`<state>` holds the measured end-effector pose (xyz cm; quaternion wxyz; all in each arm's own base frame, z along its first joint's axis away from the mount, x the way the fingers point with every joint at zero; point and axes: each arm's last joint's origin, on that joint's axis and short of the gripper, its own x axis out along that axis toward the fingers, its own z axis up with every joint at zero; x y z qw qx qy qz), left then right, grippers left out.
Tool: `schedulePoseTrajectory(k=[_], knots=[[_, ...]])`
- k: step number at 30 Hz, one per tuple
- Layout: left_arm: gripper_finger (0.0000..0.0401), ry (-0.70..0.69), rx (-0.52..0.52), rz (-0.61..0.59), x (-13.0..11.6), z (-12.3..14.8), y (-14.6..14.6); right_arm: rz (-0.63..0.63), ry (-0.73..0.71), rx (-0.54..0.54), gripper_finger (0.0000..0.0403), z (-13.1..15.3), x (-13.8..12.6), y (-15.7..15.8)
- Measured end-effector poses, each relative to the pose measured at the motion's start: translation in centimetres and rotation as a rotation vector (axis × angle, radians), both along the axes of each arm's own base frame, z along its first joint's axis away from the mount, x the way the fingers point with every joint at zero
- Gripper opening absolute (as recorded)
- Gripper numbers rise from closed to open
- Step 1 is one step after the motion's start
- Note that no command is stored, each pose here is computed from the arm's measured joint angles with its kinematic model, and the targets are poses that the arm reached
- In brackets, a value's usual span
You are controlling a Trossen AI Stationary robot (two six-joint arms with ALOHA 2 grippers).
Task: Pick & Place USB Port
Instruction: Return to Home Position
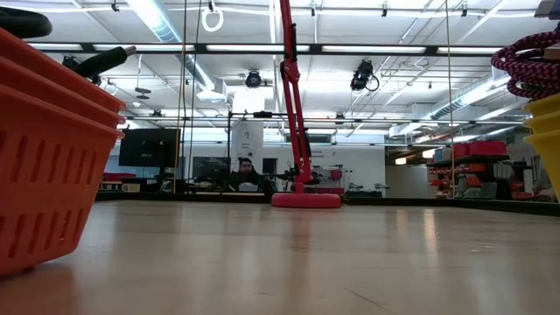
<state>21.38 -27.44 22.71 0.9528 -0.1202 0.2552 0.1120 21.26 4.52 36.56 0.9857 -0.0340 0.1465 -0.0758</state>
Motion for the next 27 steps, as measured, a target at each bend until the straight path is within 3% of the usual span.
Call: schedulePoseTrajectory(k=[4,7,18,27], knots=[[0.011,-0.08,0.3,0.018,0.8,2.0,1.9,-0.015,-0.004,-0.021,0.015,0.1,0.0,-0.1],[0.011,-0.088,0.436,0.052,1.2,3.6,3.7,-0.033,-0.005,-0.032,0.015,0.1,0.0,-0.2],[0.011,0.031,0.602,0.168,1.5,7.2,10.8,-0.108,-0.096,-0.09,0.015,-1.6,1.1,-2.0],[0.011,0.047,0.649,0.296,-2.0,10.0,15.4,-0.084,-0.172,-0.052,0.015,-6.2,1.8,-4.0]])
